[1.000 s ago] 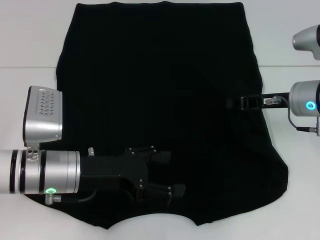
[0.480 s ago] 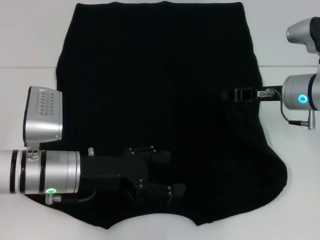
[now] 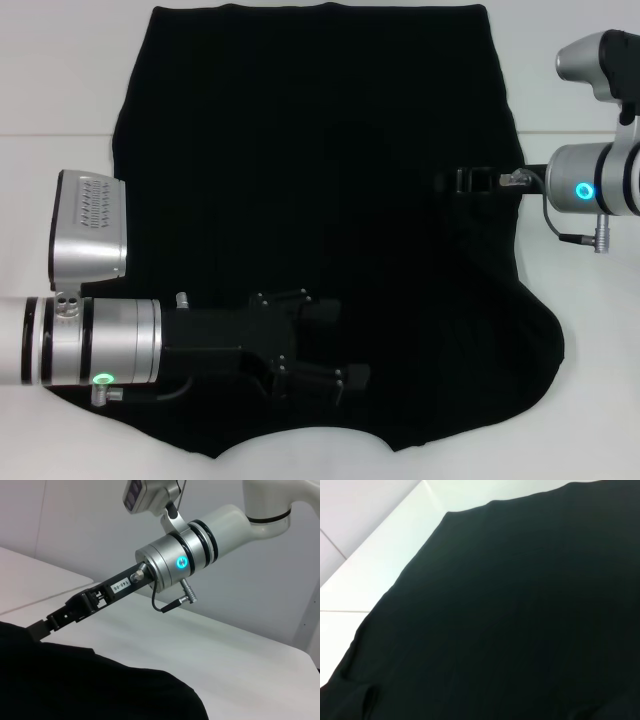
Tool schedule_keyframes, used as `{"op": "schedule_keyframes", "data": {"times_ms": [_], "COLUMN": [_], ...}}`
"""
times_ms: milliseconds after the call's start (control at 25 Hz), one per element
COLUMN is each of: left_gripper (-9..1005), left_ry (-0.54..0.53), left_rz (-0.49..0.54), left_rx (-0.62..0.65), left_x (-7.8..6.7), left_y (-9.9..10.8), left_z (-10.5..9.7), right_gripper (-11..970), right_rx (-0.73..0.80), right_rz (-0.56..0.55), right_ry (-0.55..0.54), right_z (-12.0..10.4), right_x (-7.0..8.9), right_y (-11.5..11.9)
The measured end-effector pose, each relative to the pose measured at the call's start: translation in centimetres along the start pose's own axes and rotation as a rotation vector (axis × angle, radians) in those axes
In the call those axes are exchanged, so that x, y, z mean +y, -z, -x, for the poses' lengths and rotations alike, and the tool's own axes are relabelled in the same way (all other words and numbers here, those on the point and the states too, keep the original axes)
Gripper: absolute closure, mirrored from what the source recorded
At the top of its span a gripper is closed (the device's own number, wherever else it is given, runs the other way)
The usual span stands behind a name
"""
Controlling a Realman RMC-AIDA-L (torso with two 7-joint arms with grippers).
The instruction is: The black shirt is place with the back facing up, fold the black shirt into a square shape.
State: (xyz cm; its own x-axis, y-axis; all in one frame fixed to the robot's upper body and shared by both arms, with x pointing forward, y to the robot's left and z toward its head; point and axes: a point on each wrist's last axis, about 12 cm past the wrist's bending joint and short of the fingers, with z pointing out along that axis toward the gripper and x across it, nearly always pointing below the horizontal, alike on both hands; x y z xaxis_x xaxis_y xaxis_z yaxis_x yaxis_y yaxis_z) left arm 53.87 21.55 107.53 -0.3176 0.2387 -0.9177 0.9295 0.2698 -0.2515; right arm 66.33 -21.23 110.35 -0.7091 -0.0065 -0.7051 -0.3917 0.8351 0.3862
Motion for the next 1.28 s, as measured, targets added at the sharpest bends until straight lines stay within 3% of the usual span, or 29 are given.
{"op": "schedule_keyframes", "data": {"times_ms": [520,960,1080,1280], "left_gripper": [33,33,33,33], "left_ry": [0.010,0.016,0.035,0.127], "left_rz": [0.012,0.028,0.038,0.075], "left_rx": [0.003,-0.009,-0.023,-0.025], "left_x": [0.1,0.3,0.4,0.9], "left_y": [0.0,0.4,0.8,2.4], "left_z": [0.0,0.0,-0.1,-0.3], "right_gripper": [949,841,588,484], "right_rx": [-0.030,-0.026,-0.037,-0.046], "right_rz": [0.025,0.057,0.093,0.160], "right_ry": [-0.026,-0.013,-0.010,-0.028], "right_z": [0.4,0.2,0.1,-0.6], "right_x": [0.7,1.0,1.0,0.3], "right_y": [-0.4,-0.3,0.0,1.2]}}
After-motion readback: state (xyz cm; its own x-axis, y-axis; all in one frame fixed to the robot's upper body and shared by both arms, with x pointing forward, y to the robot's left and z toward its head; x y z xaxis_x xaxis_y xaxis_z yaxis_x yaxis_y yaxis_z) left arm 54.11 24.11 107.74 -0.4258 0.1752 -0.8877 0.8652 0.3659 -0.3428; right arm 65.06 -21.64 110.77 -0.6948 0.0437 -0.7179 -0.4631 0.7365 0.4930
